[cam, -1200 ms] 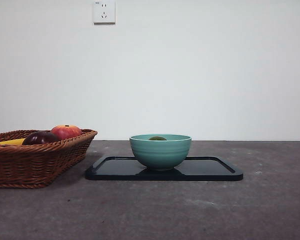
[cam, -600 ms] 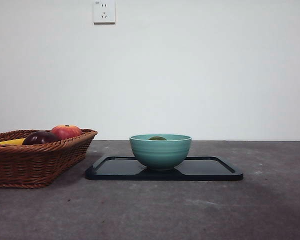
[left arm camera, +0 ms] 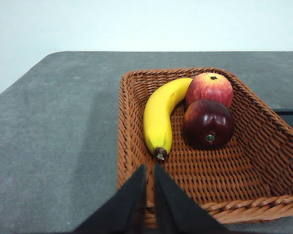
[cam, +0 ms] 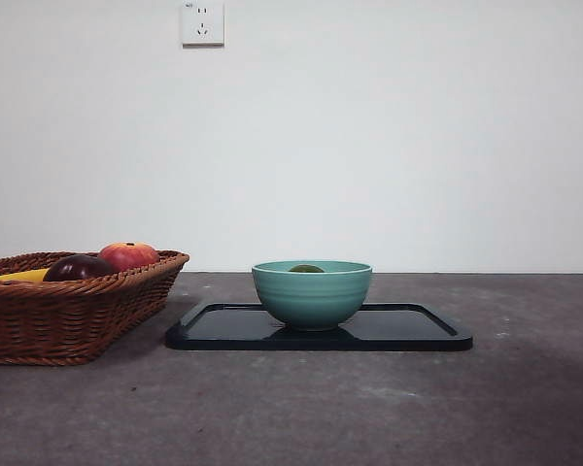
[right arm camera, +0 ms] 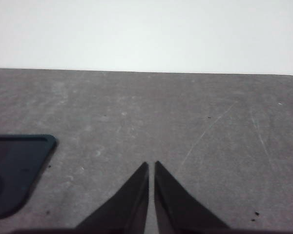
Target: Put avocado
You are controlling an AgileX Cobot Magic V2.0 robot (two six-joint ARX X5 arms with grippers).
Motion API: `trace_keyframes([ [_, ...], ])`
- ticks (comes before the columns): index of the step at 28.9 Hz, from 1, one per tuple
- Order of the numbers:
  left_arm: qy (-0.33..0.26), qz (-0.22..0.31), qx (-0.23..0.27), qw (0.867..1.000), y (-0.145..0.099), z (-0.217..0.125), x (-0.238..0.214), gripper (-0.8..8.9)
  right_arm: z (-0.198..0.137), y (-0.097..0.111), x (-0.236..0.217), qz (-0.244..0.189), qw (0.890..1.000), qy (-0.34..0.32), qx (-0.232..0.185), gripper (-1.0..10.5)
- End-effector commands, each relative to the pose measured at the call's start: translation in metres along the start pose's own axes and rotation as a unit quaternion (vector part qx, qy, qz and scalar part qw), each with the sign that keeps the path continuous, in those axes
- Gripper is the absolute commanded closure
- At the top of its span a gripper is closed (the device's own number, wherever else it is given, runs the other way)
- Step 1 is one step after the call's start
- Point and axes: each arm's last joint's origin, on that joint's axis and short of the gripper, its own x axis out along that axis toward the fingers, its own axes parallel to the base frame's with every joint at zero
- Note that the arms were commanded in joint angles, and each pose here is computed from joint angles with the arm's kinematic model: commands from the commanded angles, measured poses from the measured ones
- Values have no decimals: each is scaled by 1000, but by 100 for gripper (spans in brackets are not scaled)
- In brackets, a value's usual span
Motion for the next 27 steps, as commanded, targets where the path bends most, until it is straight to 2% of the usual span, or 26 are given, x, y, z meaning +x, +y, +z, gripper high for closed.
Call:
trace_keyframes([
  [1, 12, -5, -2, 1000, 0, -7, 2, 790, -6, -1, 1, -3, 1000, 0, -18, 932],
  [12, 12, -5, -2, 1000, 0, -7, 2, 790, -31, -6, 6, -21, 999, 32, -23, 932],
  [27, 12, -5, -2, 1000, 0, -7, 2, 790, -32, -6, 6, -23, 999, 37, -25, 932],
])
